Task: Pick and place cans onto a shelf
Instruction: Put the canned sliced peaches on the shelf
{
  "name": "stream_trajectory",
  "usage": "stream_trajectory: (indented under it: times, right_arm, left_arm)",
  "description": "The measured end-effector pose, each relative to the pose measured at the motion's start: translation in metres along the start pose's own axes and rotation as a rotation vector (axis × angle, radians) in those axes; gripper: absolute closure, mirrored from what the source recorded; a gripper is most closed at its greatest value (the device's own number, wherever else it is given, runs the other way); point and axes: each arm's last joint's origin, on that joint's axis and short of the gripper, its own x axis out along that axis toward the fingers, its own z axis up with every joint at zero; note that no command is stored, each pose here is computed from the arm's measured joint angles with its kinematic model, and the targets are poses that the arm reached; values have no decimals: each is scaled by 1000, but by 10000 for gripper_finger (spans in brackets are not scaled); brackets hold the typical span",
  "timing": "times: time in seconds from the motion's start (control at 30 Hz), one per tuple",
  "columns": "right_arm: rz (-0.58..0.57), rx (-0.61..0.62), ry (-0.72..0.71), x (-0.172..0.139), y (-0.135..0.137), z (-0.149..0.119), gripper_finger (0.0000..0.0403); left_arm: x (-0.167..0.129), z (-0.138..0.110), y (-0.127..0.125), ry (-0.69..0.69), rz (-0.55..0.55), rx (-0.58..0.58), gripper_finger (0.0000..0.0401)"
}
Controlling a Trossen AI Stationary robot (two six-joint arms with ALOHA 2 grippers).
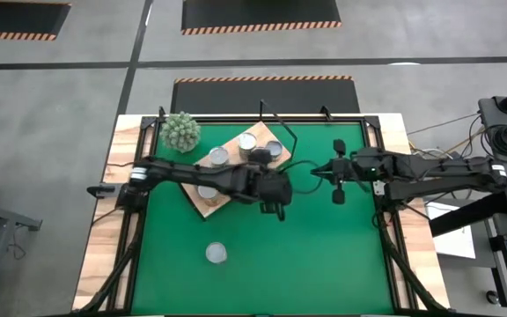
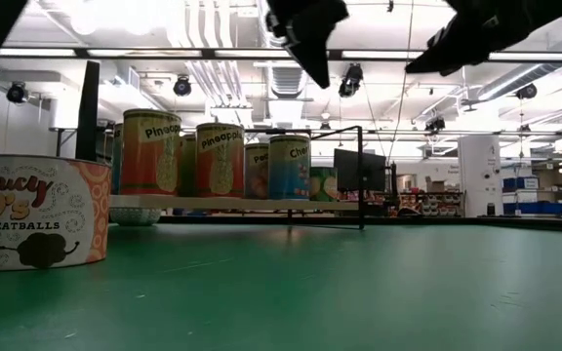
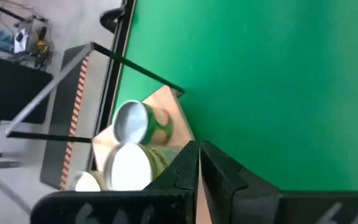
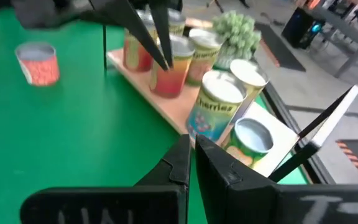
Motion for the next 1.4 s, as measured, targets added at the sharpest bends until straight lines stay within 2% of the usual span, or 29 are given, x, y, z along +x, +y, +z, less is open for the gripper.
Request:
stream_trajectory:
  times: [0.23,0.4,0.6,0.87,1.13,1.3,1.4]
  right_arm:
    - [-22,-59,101,36,3,-8,390]
    - [-95,-100,185,62,2,-7,390]
    - [-119,-187,274,92,0,2,390]
    - [-153,-255,388,125,-12,-4,390]
    - [-185,-249,439,147,-23,-16,390]
    - [-266,-265,466,155,-27,-19,390]
    - [-276,-271,456,157,-28,-20,390]
  left_arm:
    - [-36,-37,-20,-223,-29,-120,401]
    - [-67,-63,-21,-390,67,-211,401]
    - [-81,-92,-18,-489,137,-302,401]
    - [-78,-114,-14,-506,148,-325,401]
    - [-83,-116,-10,-510,179,-318,401]
    - [-83,-117,-11,-505,179,-304,401]
    - [-83,-117,-11,-504,178,-302,401]
